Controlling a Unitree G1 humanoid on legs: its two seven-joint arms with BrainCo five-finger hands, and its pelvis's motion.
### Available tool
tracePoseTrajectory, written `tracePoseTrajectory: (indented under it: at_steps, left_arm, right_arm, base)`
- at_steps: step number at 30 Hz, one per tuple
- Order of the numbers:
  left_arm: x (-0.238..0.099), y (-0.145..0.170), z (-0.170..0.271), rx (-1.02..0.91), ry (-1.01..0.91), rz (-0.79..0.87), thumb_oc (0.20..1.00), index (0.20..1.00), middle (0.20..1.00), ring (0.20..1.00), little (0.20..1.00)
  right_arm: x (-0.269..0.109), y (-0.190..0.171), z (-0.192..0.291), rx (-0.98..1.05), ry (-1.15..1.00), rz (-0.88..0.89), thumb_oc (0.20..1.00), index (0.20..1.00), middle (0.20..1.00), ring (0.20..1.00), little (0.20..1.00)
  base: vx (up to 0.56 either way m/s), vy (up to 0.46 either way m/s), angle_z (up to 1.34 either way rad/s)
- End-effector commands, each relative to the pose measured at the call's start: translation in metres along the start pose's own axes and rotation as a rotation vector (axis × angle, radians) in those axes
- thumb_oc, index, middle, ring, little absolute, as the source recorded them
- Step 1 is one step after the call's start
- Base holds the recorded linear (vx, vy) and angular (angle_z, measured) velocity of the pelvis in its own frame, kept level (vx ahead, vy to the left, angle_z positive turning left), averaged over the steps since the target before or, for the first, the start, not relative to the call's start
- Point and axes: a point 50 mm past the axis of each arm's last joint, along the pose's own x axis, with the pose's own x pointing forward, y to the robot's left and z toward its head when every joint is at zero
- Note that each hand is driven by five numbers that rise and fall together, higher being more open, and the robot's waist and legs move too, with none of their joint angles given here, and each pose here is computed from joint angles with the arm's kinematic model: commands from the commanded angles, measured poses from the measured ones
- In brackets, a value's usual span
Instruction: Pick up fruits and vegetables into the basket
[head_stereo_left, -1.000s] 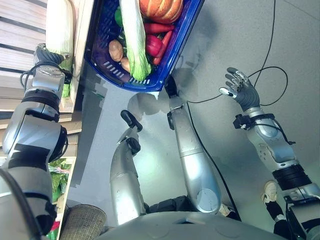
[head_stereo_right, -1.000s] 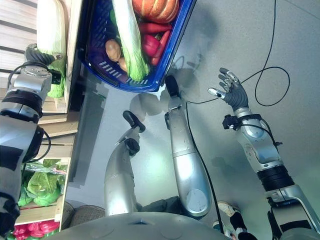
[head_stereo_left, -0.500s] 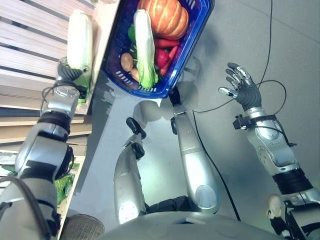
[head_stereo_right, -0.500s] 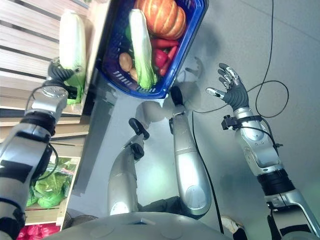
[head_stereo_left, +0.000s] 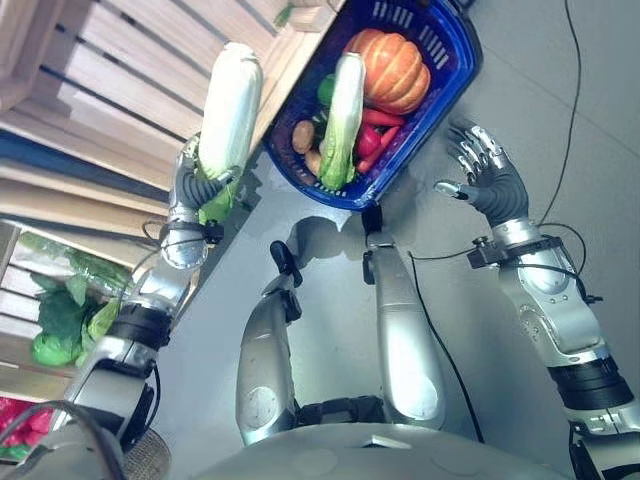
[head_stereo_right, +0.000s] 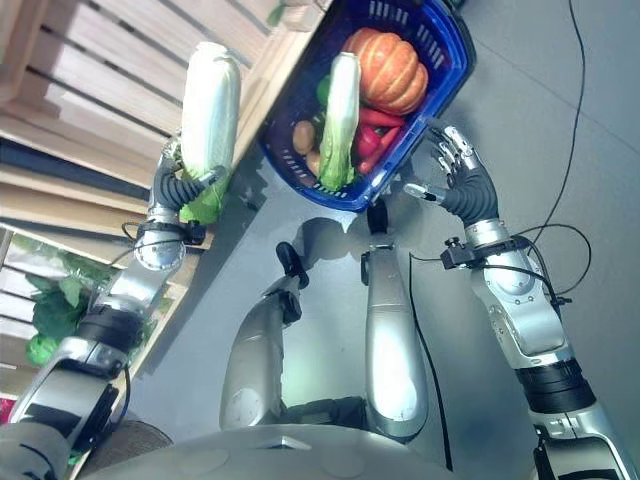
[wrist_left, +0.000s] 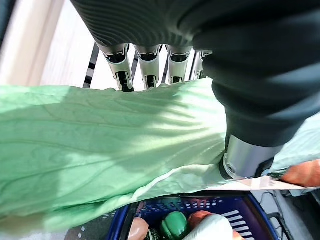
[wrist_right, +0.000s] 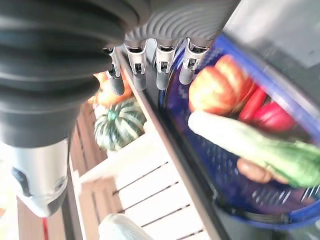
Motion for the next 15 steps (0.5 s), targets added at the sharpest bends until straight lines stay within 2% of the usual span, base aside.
tracePoseTrajectory:
  at_steps: [1,15]
  left_arm:
    - [-0.011,0.013,0.004,0.070,-0.061,0.021,0.200,0.200,0.200,0.200,0.200]
    - [-0.011,-0.003,0.081,0.213,-0.469,-0.063,0.200,0.200,0.200,0.200,0.200]
  right_arm:
    - [0.000,0.014,0.025,0.082,-0.128,0.015,1.000,1.000,1.000,1.000,1.000]
    - [0.035,0.066,0.031,0.282,-0.060,0.088,1.000,1.000,1.000,1.000,1.000]
  base:
    - [-0.09,-0.105,0.14]
    - [0.01,-0.093,0.11]
